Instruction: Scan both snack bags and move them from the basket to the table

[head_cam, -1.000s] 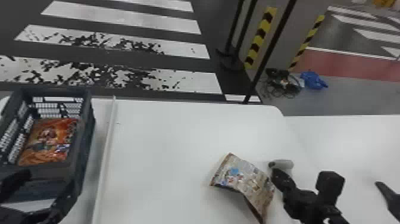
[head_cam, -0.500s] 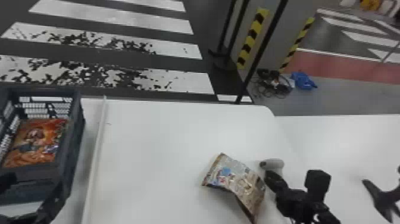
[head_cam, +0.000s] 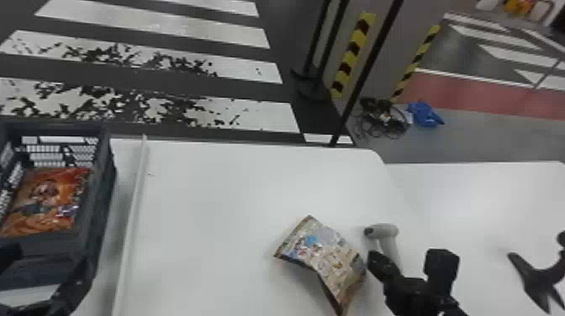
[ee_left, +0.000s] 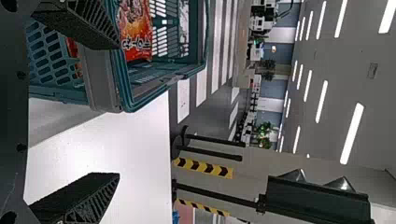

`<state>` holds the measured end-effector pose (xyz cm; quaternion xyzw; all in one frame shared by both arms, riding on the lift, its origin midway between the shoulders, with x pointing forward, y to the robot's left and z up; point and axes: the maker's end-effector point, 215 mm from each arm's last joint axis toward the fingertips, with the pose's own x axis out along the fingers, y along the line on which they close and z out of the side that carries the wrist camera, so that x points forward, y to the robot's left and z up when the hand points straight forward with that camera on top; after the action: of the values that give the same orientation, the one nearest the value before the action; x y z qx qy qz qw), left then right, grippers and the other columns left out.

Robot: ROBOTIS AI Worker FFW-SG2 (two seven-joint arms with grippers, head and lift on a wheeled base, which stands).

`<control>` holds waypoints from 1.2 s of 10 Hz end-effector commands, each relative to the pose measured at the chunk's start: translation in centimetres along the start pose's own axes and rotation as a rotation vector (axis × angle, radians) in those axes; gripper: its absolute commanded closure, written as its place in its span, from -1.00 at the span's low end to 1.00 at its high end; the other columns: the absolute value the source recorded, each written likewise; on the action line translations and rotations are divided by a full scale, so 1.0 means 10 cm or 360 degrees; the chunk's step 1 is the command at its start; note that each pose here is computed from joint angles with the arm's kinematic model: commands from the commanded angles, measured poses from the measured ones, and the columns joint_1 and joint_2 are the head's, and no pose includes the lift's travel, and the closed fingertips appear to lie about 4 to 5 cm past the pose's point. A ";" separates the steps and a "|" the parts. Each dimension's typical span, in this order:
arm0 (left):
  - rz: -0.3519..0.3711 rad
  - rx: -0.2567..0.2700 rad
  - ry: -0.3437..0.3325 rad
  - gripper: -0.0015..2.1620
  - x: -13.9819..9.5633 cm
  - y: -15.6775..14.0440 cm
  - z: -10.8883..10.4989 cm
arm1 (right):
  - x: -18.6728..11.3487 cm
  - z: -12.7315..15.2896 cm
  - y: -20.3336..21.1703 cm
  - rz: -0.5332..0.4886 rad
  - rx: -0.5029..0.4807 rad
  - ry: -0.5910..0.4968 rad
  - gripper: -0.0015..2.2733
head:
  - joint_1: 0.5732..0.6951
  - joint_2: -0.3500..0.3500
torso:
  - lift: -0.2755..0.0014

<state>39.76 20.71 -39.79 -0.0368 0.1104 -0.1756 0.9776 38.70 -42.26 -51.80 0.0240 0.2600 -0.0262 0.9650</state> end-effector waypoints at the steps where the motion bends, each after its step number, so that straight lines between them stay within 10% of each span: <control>1: -0.0001 -0.0004 -0.0001 -0.99 0.00 -0.01 0.00 | -0.06 -0.10 0.05 0.0014 0.0010 0.0014 0.98 | 1.00 -0.87 | 0.28; 12: -0.0025 -0.0011 0.0002 -0.99 -0.01 -0.07 -0.04 | -0.16 0.11 0.10 0.0078 0.0065 -0.0073 0.98 | 1.00 -0.88 | 0.28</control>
<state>39.36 20.01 -40.03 -0.0412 0.1112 -0.1832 0.9759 37.74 -41.12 -49.68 0.0481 0.2344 -0.0067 0.9709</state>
